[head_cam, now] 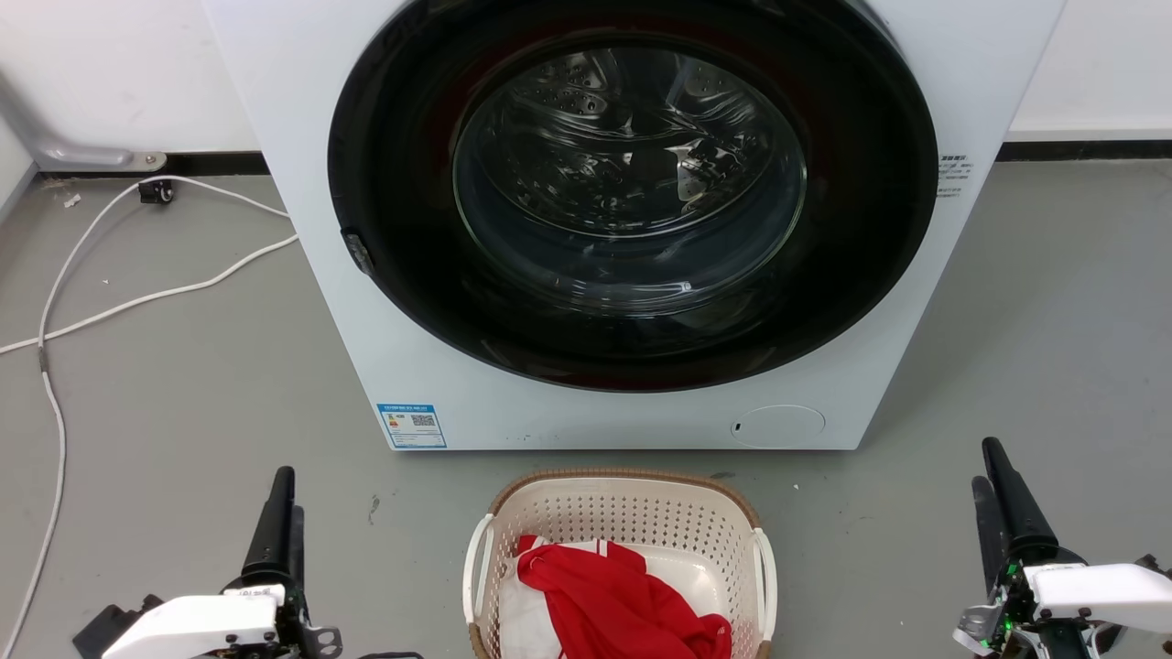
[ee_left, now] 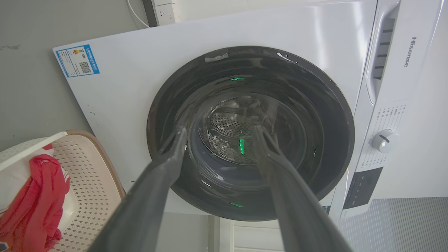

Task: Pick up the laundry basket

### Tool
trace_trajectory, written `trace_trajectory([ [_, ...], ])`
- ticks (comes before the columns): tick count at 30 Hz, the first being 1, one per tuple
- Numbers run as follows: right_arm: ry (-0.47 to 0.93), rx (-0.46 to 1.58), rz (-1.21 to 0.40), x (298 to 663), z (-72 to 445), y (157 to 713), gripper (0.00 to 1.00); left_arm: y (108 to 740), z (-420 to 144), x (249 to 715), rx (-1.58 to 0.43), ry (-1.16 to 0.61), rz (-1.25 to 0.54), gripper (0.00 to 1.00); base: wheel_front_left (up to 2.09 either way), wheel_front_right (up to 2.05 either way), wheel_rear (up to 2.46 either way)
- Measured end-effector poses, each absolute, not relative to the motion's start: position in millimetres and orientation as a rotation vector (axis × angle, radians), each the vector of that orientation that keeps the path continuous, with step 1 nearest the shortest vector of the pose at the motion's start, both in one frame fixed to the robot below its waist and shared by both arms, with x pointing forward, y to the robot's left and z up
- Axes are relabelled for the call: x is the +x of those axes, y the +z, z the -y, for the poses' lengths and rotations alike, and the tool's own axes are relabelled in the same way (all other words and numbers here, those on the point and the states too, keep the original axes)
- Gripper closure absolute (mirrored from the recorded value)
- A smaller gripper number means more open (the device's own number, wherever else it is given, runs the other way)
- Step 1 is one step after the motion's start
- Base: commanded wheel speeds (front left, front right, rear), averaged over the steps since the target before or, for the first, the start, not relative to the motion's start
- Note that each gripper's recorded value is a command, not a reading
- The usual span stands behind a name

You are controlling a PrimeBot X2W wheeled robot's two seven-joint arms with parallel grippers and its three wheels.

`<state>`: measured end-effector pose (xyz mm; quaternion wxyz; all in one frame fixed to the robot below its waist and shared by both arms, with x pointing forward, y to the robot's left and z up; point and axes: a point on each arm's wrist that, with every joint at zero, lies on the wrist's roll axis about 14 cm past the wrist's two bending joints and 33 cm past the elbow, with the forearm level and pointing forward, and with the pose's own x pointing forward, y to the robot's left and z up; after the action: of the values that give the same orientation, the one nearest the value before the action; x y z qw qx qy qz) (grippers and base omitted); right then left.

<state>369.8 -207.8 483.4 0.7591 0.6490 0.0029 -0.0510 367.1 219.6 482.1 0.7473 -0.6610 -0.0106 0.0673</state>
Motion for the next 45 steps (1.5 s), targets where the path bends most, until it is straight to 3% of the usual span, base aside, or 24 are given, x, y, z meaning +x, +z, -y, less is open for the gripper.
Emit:
trace_trajectory([
  [20,-0.062,0.923,0.113,375,217,526,0.0,524,-240,368,-1.093,0.177,0.135,0.0,0.0,0.0,0.0],
  [32,-0.01,0.646,0.206,374,211,560,0.0,564,-203,369,-0.773,0.046,0.194,0.0,0.0,0.0,0.0],
  [45,-0.001,0.465,0.215,365,206,561,0.0,577,-151,364,-0.497,-0.128,0.219,0.0,0.0,0.0,0.0],
])
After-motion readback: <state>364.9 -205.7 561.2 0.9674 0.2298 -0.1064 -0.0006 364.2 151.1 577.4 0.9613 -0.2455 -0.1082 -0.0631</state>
